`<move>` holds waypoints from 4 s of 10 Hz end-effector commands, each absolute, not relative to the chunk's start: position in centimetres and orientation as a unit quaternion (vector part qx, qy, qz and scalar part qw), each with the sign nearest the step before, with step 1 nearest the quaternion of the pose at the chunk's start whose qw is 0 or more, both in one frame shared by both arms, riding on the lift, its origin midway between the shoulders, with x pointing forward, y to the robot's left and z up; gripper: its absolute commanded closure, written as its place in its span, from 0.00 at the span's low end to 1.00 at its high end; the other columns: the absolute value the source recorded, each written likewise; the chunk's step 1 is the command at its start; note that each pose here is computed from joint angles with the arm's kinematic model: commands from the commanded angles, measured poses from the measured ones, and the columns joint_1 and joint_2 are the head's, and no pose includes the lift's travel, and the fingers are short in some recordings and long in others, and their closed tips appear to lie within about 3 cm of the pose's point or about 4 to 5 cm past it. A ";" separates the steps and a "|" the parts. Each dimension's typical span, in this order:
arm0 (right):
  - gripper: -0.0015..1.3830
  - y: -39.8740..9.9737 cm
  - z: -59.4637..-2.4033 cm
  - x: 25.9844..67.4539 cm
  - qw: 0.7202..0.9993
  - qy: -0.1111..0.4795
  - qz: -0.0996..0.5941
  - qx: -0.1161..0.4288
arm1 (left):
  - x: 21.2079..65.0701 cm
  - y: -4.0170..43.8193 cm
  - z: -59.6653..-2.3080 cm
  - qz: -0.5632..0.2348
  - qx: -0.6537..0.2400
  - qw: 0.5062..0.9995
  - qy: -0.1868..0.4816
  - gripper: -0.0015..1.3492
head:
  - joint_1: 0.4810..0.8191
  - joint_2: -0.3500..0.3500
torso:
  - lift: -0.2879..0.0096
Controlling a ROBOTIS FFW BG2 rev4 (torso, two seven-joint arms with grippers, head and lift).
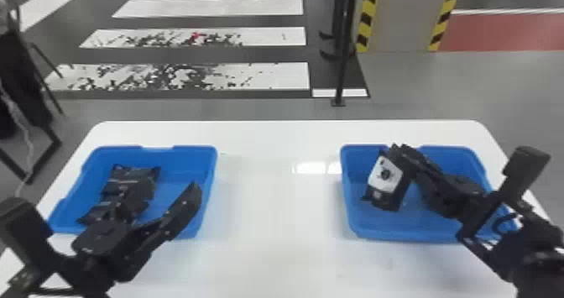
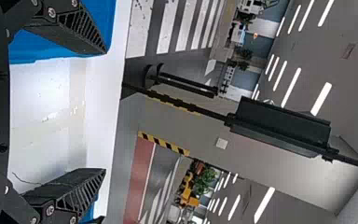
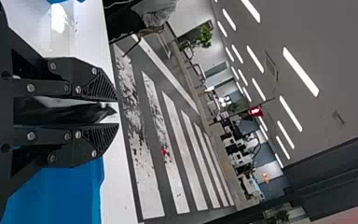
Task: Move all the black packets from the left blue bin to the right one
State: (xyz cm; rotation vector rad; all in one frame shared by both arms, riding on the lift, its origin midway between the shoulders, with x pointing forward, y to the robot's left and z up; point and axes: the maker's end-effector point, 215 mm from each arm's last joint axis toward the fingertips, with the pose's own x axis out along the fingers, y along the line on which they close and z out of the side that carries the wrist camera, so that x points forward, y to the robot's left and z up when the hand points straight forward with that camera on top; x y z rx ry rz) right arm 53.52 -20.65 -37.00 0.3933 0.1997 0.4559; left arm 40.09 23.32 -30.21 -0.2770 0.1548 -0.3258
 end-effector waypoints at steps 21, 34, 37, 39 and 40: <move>0.09 -17.9 -33.7 35.2 0.967 0.061 0.194 0.150 | 47.1 42.1 -45.3 0.053 -0.131 0.917 0.372 0.13 | 0.63 0.98 | 0.50; 0.10 -17.0 -35.1 34.8 0.957 0.081 0.203 0.193 | 49.9 42.0 -45.4 0.049 -0.144 0.880 0.449 0.35 | 0.63 0.99 | 0.50; 0.10 -16.7 -35.6 34.7 0.954 0.090 0.205 0.198 | 50.0 41.7 -44.5 0.043 -0.131 0.884 0.447 0.10 | 0.63 0.96 | 0.50; 0.10 -16.6 -35.7 34.7 0.953 0.093 0.207 0.199 | 48.0 42.7 -45.0 0.069 -0.118 0.866 0.480 0.10 | 0.63 0.97 | 0.50; 0.10 -16.5 -35.8 34.7 0.952 0.094 0.209 0.201 | 47.2 43.4 -45.5 0.082 -0.115 0.860 0.491 0.10 | 0.63 0.97 | 0.50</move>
